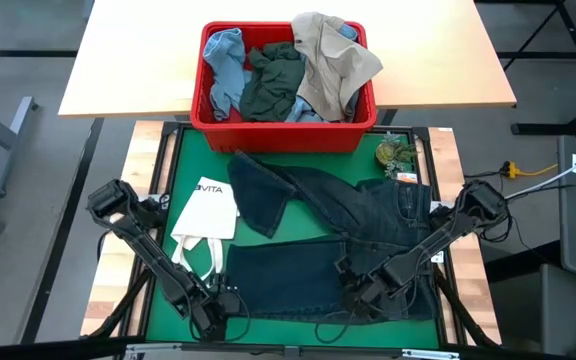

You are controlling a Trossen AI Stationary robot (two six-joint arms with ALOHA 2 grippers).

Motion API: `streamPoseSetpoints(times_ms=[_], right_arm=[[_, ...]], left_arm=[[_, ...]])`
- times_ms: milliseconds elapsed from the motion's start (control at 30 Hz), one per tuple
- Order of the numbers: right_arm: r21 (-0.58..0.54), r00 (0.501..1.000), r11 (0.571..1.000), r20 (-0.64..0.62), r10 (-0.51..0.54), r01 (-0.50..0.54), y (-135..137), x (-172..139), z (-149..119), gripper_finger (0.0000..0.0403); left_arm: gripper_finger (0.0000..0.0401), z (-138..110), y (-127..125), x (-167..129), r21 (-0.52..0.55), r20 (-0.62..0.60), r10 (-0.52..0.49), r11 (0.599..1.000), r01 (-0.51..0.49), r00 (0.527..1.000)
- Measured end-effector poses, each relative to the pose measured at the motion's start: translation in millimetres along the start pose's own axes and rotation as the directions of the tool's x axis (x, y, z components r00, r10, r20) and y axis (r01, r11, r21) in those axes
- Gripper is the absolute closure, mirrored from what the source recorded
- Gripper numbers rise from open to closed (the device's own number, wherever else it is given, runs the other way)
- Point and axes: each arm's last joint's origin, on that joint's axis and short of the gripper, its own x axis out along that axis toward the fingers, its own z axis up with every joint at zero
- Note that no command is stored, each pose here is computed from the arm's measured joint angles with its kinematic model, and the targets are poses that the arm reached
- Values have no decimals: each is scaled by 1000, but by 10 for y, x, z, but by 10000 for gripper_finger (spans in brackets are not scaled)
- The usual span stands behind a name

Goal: Fold laundry
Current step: Fold the dark blue pants

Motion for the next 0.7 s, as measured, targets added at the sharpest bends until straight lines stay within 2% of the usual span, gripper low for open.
streamPoseSetpoints(times_ms=[167, 333, 500, 700], right_arm=[[-3, 999, 1000, -34, 27, -27, 30, 137, -18, 243], [0, 999, 999, -6, 35, -35, 40, 179, 9, 243], [-1, 999, 999, 5, 42, -42, 32, 134, 77, 243], [-76, 998, 996, -33, 44, -46, 1, -84, 270, 243]], left_arm=[[372, -66, 5, 201, 9, -90, 6, 1000, -5, 996], [372, -90, 1, 226, 7, -147, -14, 1000, 15, 989], [373, -45, 22, 147, -25, -148, -33, 999, 30, 988], [387, 161, 17, -202, -64, -68, -123, 991, 119, 990]])
